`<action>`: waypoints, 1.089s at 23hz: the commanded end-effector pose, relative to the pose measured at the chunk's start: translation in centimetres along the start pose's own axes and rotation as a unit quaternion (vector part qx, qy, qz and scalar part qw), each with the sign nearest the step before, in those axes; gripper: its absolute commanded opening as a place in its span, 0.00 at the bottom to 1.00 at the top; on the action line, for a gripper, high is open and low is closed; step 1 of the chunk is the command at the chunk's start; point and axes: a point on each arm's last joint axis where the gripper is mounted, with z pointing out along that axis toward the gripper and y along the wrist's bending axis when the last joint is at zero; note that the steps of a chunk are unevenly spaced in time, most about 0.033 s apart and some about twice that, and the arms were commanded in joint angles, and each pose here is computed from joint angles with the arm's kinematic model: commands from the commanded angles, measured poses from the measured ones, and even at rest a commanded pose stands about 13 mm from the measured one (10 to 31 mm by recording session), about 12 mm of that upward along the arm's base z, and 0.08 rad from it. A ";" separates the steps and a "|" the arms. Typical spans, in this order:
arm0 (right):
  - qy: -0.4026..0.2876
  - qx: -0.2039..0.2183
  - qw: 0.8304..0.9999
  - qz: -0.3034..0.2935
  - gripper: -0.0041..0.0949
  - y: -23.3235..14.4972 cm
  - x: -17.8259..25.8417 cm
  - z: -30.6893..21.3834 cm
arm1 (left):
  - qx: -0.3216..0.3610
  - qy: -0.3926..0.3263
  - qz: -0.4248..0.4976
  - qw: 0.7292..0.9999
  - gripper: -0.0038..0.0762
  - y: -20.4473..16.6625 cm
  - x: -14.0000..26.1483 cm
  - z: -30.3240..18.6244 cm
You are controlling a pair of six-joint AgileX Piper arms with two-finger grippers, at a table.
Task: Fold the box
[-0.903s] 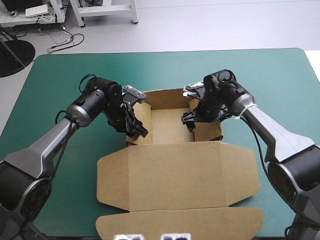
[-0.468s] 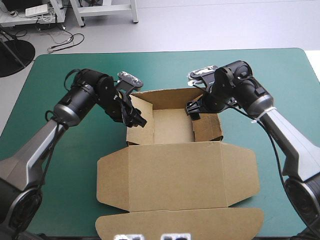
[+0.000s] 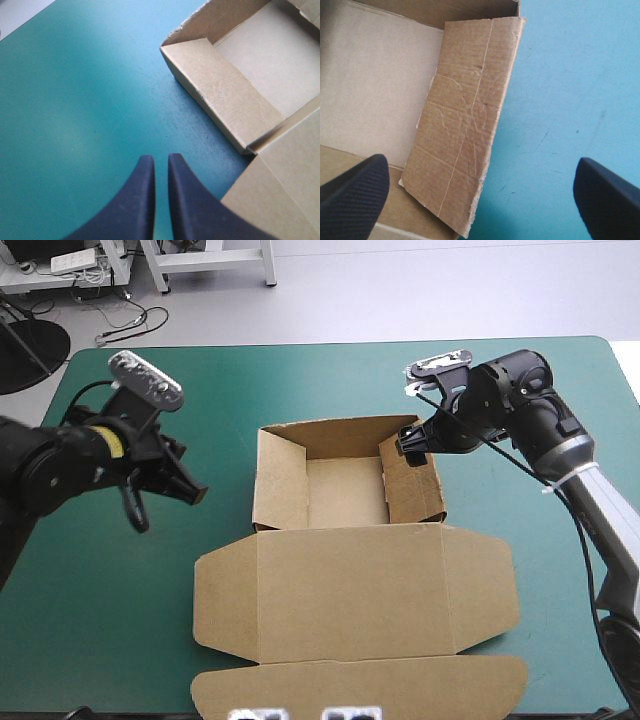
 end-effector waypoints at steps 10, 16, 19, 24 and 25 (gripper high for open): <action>0.111 -0.071 0.991 0.015 0.72 -0.4 -1.2 9.9 | 0.036 0.159 -0.039 0.986 0.04 -3.9 13.9 3.1; 0.126 -0.085 0.988 -0.025 0.09 -0.3 -1.1 11.6 | 0.033 0.159 -0.044 0.986 0.04 -3.9 14.0 3.1; 0.116 -0.058 0.991 -0.018 0.02 -2.3 -1.5 11.1 | 0.032 0.159 -0.044 0.986 0.04 -3.8 14.0 3.1; 0.068 -0.019 0.997 0.031 0.02 -7.5 -2.6 8.6 | 0.029 0.159 -0.042 0.986 0.04 -3.8 14.0 3.1; 0.059 -0.006 0.997 0.040 0.02 -8.8 -2.7 8.1 | 0.028 0.159 -0.042 0.986 0.04 -3.8 14.0 3.1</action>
